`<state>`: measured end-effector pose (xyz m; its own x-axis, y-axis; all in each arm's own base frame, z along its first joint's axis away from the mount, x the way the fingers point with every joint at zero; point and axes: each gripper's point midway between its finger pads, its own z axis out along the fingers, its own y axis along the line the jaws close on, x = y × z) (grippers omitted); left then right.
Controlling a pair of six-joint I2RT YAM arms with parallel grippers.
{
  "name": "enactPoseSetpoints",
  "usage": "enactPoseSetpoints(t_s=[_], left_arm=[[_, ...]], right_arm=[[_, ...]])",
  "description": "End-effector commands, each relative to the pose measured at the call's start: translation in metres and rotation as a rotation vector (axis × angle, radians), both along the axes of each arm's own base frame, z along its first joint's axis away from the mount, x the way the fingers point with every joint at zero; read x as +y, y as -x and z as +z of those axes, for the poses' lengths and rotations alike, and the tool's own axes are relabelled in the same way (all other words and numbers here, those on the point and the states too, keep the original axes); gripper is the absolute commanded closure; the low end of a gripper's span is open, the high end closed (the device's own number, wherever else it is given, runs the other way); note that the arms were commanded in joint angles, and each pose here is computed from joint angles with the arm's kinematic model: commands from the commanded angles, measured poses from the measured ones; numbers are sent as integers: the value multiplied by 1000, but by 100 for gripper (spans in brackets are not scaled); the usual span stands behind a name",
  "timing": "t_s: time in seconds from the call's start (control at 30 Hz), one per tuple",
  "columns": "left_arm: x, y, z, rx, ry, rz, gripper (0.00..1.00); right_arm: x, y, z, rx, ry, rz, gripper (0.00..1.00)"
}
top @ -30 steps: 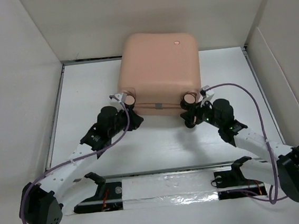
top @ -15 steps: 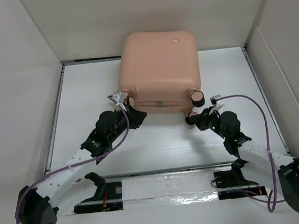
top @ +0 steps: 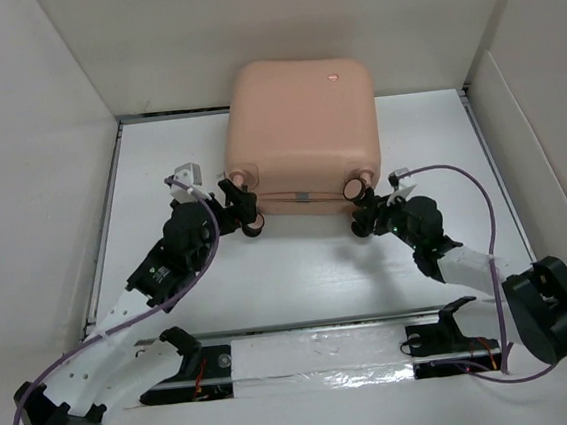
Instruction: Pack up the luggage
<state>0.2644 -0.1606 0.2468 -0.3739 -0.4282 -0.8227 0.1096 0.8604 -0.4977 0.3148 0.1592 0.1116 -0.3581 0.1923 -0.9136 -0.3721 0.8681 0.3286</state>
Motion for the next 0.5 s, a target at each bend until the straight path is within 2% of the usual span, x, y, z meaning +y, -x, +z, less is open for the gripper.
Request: enactPoseSetpoints(t_s=[0.0, 0.03, 0.27, 0.47], left_arm=[[12, -14, 5, 56, -127, -3, 6], [13, -16, 10, 55, -112, -9, 6], [16, -42, -22, 153, -266, -49, 7], [-1, -51, -31, 163, -268, -121, 9]], right_arm=[[1, -29, 36, -146, -21, -23, 46], [0, -29, 36, -146, -20, -28, 46], [-5, -36, 37, -170, -9, -50, 46], [-10, -37, 43, -202, -25, -59, 47]])
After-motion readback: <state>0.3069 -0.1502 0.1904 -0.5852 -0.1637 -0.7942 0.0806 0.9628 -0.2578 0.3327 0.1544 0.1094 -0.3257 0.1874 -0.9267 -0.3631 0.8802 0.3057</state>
